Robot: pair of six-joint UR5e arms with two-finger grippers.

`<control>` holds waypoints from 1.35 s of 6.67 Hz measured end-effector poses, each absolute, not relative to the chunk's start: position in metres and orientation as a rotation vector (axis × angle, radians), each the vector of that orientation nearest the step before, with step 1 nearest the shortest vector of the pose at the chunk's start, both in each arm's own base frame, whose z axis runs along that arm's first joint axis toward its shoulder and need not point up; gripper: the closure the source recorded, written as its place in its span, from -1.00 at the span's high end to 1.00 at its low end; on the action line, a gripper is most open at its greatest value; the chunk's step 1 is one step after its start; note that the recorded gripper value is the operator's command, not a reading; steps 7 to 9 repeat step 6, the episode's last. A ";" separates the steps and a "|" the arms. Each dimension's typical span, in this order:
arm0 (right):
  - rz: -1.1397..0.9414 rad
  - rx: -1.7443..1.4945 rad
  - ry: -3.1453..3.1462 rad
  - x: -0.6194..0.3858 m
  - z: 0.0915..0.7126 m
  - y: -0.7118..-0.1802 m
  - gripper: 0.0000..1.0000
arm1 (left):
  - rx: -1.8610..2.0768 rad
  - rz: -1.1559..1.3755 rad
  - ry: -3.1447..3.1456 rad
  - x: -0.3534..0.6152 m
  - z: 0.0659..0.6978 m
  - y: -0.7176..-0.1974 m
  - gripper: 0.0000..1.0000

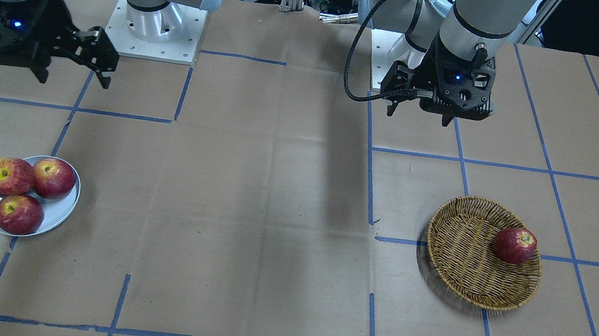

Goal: Transfer apple from basket to plate

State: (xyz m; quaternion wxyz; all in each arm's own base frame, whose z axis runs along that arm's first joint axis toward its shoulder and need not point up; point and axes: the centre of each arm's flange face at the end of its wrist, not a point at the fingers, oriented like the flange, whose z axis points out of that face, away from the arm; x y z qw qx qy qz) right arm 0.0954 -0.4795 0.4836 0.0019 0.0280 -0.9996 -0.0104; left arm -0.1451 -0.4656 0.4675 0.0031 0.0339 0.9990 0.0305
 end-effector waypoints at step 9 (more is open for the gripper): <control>-0.035 0.116 -3.136 0.140 0.496 -0.454 1.00 | 0.108 0.098 3.132 -0.145 0.467 -0.466 0.98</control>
